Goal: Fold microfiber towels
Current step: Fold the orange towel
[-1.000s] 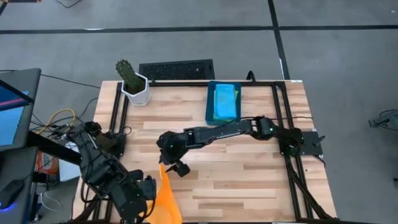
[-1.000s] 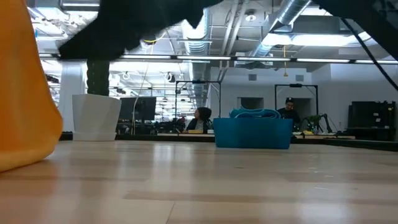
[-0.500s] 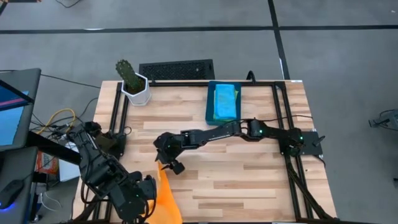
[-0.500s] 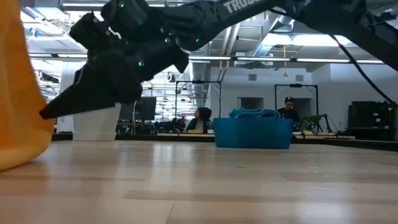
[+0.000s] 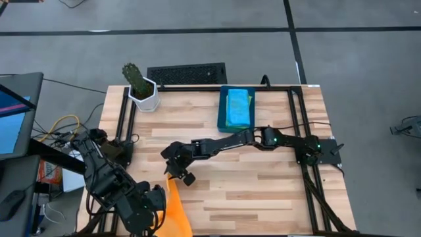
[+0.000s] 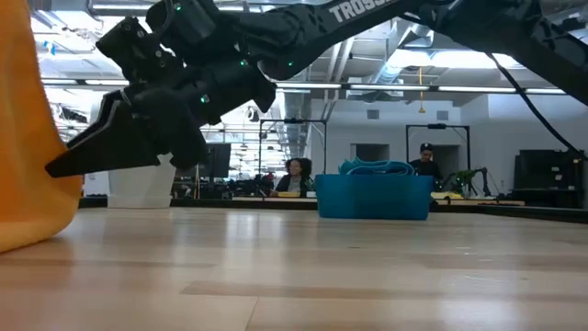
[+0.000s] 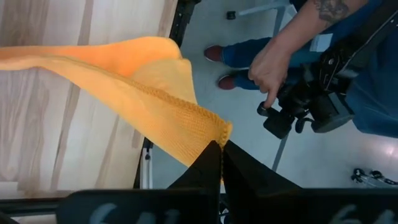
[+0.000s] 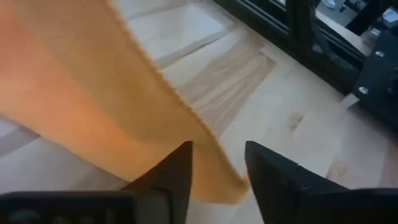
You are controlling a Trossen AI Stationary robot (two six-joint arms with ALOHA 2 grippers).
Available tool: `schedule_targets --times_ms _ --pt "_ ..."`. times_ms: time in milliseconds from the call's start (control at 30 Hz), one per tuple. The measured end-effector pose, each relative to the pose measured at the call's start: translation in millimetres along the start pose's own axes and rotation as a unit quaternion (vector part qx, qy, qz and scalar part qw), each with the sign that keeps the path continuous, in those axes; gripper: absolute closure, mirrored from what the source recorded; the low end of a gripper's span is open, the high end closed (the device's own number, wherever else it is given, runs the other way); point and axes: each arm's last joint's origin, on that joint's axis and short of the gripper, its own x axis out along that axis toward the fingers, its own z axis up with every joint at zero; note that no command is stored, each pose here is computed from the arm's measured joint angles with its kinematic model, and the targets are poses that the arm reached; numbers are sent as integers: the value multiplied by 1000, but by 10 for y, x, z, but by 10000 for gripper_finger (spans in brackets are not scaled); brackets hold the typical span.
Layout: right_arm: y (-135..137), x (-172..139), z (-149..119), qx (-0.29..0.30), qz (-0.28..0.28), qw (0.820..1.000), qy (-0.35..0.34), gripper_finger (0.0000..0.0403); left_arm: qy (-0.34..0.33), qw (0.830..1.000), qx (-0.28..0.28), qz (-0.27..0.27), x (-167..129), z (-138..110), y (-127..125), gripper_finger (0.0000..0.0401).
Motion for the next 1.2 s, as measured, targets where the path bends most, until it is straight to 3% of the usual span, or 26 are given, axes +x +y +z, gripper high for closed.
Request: schedule_targets --times_ms 233,367,533,733,933,1133,1200 --pt "68 -1 -75 25 25 998 42 374 4 1000 -10 -1 0 -3 1 401" --pt "68 -167 -21 81 33 992 91 386 -12 1000 -26 6 -6 4 9 401" --pt "-54 -819 390 124 10 982 141 394 -89 995 -27 21 -139 26 26 401" --pt "-91 -1790 858 201 -37 962 184 391 -192 979 -14 70 -321 40 136 401" --pt "149 -2841 1262 289 -122 921 232 394 -291 950 33 107 -525 29 214 401" --pt "633 -3627 1536 414 -201 852 250 392 -395 897 92 173 -769 32 318 401" --pt "787 -3778 1600 450 -219 829 248 392 -408 889 101 181 -864 28 368 401"
